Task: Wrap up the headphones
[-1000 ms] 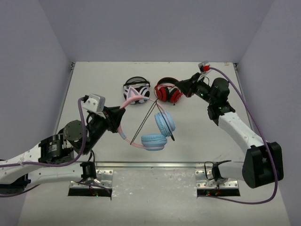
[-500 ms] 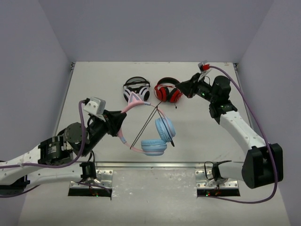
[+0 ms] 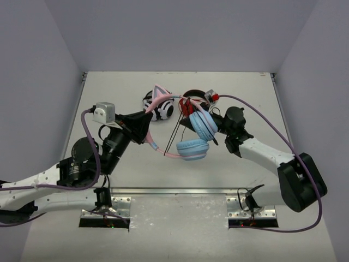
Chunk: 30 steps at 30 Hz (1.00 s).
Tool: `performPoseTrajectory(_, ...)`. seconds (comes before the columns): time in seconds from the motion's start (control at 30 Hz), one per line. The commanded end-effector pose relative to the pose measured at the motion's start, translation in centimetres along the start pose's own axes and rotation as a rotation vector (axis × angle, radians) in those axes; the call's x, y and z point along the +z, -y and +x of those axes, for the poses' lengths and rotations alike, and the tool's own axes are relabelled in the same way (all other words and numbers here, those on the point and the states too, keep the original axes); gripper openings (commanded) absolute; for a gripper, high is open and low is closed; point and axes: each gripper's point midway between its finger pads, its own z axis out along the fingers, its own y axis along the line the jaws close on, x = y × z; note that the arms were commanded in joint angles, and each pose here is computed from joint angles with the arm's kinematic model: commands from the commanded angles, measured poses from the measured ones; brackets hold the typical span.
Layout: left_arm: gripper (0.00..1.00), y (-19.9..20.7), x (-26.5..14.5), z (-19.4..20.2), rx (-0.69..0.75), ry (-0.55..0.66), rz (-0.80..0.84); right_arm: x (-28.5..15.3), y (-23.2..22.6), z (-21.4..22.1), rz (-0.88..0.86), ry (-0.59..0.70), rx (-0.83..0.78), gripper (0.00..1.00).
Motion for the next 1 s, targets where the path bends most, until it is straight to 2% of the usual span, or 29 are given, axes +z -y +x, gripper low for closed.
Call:
performPoseTrajectory(0.0, 0.00, 2.0, 0.0, -10.7, -0.338, 0.302, 0.040, 1.2, -2.7, -0.1, -0.087, 0.056, 0.007, 0.01)
performPoseTrajectory(0.1, 0.00, 2.4, 0.6, -11.3, -0.335, 0.330, 0.021, 1.5, -5.1, 1.1, -0.156, 0.067, 0.014, 0.06)
performPoseTrajectory(0.2, 0.00, 2.3, 0.9, -11.9, -0.330, 0.350, -0.006, 1.1, -7.6, 0.7, -0.252, 0.126, 0.017, 0.05)
performPoseTrajectory(0.43, 0.01, 1.7, 0.9, -13.3, -0.335, 0.390, -0.047, 0.6, -9.2, 1.0, -0.334, 0.139, 0.075, 0.05)
performPoseTrajectory(0.6, 0.00, 0.5, 0.8, -13.8, -0.346, 0.426, -0.117, 1.0, -9.1, 2.2, -0.319, 0.113, 0.101, 0.01)
performPoseTrajectory(0.97, 0.00, -1.3, 1.1, -15.1, -0.306, 0.493, -0.258, 2.9, -9.8, 5.5, -0.272, 0.023, 0.065, 0.03)
